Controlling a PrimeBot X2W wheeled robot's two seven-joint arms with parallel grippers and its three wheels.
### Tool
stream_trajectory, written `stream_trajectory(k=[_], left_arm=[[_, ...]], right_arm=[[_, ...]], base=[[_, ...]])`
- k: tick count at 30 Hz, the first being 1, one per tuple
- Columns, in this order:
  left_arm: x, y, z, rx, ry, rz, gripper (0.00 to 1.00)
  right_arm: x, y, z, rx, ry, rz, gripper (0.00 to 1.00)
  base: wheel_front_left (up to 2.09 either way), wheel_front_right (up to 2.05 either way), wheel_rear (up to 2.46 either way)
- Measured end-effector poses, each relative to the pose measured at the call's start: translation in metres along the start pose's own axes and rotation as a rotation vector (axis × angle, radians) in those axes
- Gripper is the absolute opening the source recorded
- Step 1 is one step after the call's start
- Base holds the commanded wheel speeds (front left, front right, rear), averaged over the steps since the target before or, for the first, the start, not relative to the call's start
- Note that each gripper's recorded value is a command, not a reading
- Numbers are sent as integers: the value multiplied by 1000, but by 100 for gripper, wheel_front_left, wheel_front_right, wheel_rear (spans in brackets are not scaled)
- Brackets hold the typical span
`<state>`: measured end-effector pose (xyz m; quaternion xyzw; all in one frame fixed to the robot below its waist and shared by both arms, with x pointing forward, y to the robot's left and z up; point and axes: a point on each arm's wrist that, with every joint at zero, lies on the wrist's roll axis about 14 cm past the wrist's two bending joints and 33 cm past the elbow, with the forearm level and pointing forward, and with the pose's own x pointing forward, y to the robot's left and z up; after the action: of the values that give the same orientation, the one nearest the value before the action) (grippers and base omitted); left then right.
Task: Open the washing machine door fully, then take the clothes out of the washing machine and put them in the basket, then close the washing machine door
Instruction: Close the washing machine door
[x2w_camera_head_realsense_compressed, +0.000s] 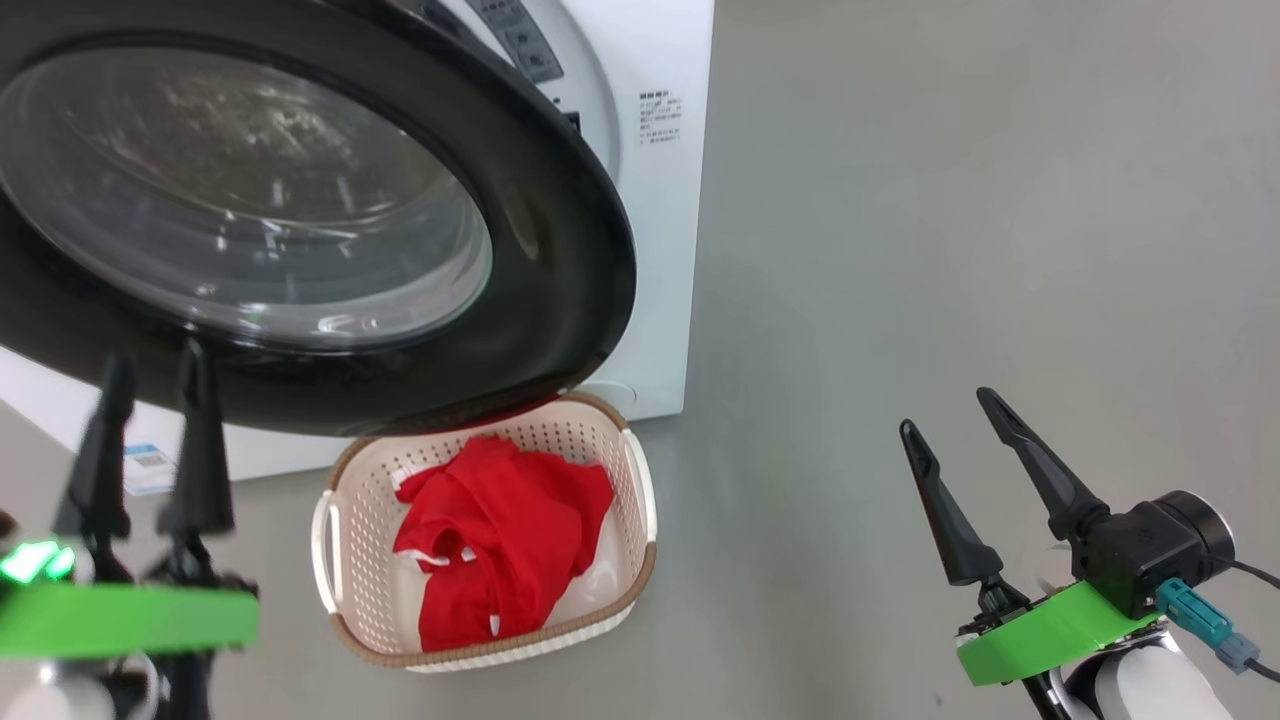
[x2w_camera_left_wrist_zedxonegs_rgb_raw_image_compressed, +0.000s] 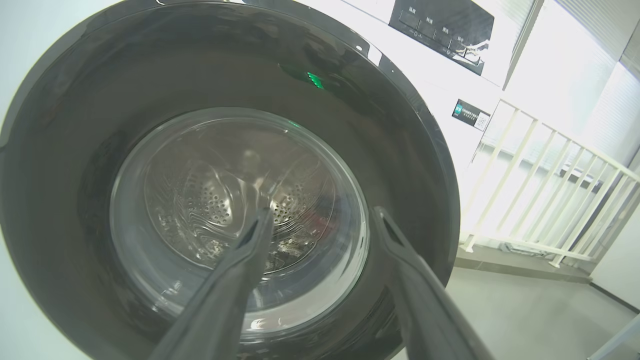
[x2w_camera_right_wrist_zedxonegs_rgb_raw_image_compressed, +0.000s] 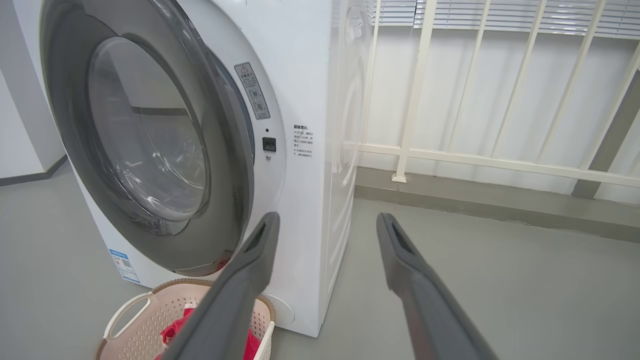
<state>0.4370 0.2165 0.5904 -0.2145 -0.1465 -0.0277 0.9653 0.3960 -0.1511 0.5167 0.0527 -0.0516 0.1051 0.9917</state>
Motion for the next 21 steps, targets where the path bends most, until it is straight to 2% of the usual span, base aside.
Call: stream_trajectory(k=[9, 21], left_arm=[[-44, 4, -29, 179, 113, -7, 100], [-88, 19, -37, 307, 160, 58, 100]], right_arm=[[-14, 1, 9, 4, -23, -13, 100], [-33, -2, 23, 15, -63, -53, 100]], base=[[0, 0, 0], [0, 0, 0]])
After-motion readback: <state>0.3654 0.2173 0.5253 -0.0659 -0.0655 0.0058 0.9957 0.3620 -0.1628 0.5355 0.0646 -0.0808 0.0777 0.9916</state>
